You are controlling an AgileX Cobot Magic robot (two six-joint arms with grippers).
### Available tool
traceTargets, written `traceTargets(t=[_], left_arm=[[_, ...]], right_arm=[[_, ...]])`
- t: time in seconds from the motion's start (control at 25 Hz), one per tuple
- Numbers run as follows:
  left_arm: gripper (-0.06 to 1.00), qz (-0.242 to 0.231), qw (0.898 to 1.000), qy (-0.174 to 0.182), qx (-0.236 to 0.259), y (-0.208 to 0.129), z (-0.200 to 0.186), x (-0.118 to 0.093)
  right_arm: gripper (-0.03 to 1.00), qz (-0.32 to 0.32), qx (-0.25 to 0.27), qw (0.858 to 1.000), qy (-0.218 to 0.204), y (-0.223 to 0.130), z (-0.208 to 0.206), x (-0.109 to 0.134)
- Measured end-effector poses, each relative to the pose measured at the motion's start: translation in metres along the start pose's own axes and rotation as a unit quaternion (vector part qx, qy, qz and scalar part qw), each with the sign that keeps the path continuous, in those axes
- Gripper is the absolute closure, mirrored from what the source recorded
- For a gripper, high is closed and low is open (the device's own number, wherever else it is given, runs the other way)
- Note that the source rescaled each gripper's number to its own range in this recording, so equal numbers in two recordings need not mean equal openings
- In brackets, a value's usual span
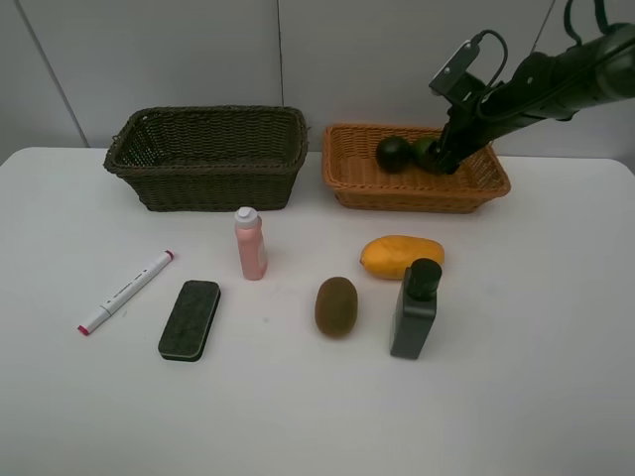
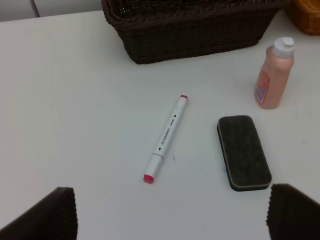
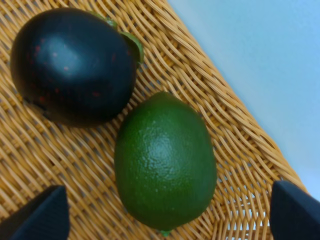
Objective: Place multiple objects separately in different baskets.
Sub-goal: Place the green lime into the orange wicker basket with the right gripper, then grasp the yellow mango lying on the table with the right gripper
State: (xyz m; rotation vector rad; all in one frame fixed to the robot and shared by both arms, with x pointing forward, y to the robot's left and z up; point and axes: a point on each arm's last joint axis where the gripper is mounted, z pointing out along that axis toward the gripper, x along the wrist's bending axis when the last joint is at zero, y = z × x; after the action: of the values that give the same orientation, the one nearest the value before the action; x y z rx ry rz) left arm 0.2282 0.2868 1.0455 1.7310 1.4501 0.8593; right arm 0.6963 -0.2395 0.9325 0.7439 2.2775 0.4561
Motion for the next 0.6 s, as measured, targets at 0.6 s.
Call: traceTargets(t=[0.6], left_arm=[[-0.06, 0.0, 1.0, 0.0, 0.0, 0.0, 0.0, 0.0]], right_arm=[[0.03, 0.065, -0.033, 0.997, 0.002, 0.024, -0.046, -0.017]])
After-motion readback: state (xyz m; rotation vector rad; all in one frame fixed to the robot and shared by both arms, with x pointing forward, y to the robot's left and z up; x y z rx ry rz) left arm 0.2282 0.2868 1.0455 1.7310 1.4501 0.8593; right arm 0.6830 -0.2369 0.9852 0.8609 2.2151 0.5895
